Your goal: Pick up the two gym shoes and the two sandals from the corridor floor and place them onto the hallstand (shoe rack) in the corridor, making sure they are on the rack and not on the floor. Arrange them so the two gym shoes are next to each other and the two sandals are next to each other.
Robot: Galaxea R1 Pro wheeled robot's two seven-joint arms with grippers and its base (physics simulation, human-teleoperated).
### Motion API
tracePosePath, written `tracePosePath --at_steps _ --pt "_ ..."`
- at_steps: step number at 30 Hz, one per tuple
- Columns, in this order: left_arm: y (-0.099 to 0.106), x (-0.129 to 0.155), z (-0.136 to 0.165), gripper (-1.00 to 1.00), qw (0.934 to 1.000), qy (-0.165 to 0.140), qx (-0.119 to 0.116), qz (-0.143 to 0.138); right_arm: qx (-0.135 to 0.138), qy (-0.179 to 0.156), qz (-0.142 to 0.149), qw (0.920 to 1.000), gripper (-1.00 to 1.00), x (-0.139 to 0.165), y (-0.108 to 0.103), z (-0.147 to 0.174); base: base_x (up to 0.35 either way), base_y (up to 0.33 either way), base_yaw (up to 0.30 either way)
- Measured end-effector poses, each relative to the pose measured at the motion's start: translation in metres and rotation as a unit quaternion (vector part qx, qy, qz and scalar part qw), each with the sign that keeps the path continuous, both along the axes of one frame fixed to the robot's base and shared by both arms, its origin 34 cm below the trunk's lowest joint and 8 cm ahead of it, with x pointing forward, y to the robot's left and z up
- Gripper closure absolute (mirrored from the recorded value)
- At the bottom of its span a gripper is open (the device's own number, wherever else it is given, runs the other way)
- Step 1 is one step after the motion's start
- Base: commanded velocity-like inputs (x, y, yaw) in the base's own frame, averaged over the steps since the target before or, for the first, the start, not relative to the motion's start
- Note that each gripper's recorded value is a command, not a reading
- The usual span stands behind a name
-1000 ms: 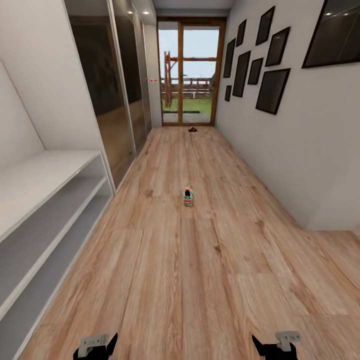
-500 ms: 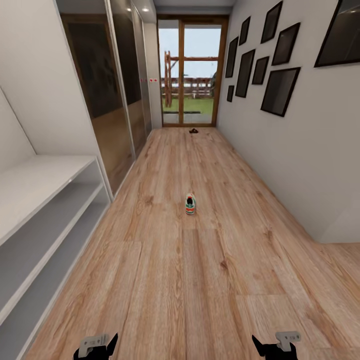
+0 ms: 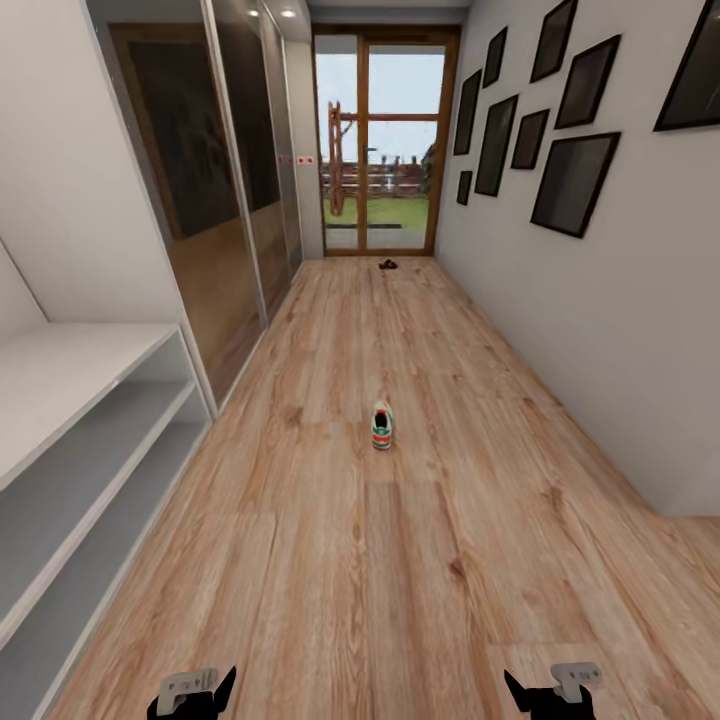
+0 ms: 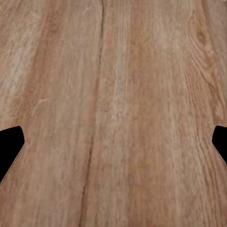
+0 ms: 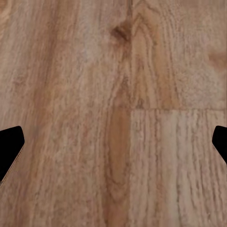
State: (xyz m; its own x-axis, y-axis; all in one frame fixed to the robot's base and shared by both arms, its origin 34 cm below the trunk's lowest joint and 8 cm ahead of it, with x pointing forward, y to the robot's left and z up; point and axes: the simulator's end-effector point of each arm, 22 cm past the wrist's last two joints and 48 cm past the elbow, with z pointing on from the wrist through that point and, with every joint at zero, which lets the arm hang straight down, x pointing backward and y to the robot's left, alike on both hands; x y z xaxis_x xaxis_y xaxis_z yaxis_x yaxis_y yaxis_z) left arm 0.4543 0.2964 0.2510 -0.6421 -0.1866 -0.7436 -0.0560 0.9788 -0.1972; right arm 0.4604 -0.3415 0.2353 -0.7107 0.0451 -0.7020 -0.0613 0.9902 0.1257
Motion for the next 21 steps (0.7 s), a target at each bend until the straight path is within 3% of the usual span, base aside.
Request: tracePosePath --at_steps 21 --pt "0.0002 0.0000 0.0000 -1.00 1.0000 0.000 0.000 0.000 0.000 0.000 0.000 1.0000 -1.00 0.0000 -0.0002 0.0000 0.340 0.008 0.000"
